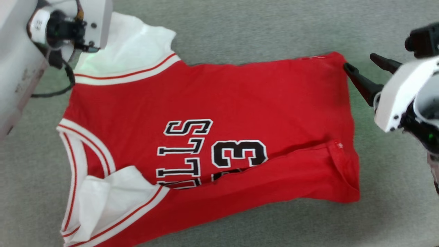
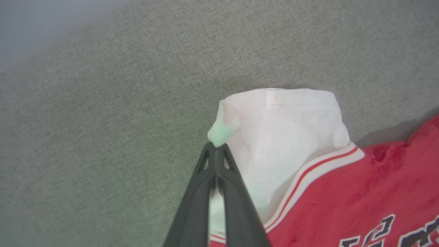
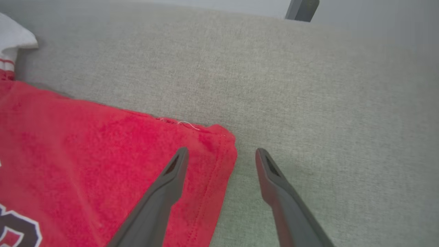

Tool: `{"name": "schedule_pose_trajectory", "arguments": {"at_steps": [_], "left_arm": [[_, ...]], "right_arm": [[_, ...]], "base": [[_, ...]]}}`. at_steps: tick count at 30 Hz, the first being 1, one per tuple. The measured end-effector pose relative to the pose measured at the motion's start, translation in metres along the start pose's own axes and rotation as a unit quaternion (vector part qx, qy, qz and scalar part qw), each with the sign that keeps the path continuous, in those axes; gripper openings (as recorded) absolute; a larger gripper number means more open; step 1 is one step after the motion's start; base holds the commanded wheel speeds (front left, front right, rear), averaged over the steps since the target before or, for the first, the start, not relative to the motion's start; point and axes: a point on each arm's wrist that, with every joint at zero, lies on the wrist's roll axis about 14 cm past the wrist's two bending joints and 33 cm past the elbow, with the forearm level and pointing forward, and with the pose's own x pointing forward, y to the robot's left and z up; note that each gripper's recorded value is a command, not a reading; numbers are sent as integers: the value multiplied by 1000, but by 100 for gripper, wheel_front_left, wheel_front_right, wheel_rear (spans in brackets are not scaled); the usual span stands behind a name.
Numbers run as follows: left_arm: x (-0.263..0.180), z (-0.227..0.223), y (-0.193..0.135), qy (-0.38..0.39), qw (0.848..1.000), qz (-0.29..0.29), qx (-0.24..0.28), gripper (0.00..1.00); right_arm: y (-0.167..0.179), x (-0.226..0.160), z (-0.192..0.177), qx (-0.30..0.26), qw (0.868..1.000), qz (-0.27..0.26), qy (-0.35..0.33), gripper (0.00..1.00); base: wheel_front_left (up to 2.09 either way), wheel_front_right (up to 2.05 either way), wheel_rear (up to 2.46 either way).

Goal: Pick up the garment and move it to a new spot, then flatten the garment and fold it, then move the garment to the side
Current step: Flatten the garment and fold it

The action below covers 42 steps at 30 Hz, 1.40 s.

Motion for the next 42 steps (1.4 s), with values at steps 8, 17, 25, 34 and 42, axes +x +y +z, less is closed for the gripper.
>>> {"name": "schedule_pose_trajectory", "arguments": {"at_steps": [8,17,25,34,42], "left_arm": [[9,-1,10,-8,1000,1,-7,0],[15,-2,17,-11,1000,4,-15,0],[9,3,22,-29,999,6,-20,0],[-30,14,22,-66,998,6,-15,0],[-78,2,27,-88,996,12,-5,0]], "right_arm": [[9,44,-35,23,991,25,131,100],[14,60,-47,26,975,37,217,0],[13,61,-43,27,975,41,217,0],[13,45,-29,-1,984,46,173,0],[18,15,-19,-31,987,66,142,0]], "base": [[0,0,0],[0,0,0],[0,0,0],[0,0,0],[0,0,0]]}}
